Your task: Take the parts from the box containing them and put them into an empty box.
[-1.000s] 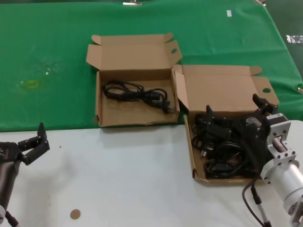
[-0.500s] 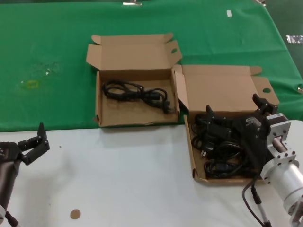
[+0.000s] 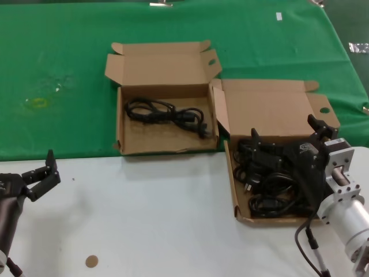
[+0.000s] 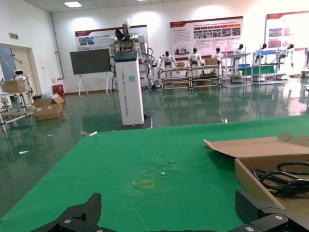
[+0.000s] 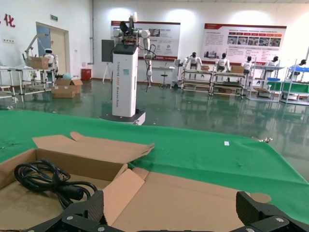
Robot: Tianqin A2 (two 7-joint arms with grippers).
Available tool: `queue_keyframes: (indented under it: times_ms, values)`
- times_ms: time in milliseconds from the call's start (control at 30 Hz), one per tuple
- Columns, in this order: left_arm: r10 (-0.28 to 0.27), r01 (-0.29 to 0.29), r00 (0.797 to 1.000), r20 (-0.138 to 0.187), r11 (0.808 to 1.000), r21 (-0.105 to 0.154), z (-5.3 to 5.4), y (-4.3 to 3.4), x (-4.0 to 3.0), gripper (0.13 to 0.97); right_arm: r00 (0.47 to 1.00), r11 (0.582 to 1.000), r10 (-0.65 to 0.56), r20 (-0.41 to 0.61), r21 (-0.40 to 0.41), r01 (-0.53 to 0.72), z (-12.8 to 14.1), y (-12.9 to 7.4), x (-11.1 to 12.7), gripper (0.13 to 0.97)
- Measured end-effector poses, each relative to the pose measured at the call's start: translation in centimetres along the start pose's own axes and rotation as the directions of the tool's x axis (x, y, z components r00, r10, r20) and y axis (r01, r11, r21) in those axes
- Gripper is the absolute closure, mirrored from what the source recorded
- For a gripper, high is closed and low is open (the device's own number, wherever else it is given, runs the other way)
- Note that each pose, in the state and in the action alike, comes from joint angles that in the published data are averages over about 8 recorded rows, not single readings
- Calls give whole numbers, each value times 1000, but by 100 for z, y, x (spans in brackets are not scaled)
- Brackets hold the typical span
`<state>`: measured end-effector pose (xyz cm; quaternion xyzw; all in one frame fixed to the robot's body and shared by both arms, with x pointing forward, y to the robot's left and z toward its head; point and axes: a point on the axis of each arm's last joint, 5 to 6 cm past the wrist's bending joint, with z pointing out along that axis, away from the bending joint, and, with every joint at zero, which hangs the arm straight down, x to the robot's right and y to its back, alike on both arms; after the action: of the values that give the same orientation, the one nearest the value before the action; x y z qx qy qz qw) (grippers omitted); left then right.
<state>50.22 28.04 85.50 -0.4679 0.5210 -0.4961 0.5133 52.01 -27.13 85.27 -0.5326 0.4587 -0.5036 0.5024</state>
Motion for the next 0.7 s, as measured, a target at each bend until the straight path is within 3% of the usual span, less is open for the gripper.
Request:
queue_keyframes:
  times_ms: [700]
  values:
    - [0, 0, 1000, 0, 1000, 0, 0, 0, 0, 132, 1000, 1000, 0, 0, 0, 0, 0, 0, 0, 130]
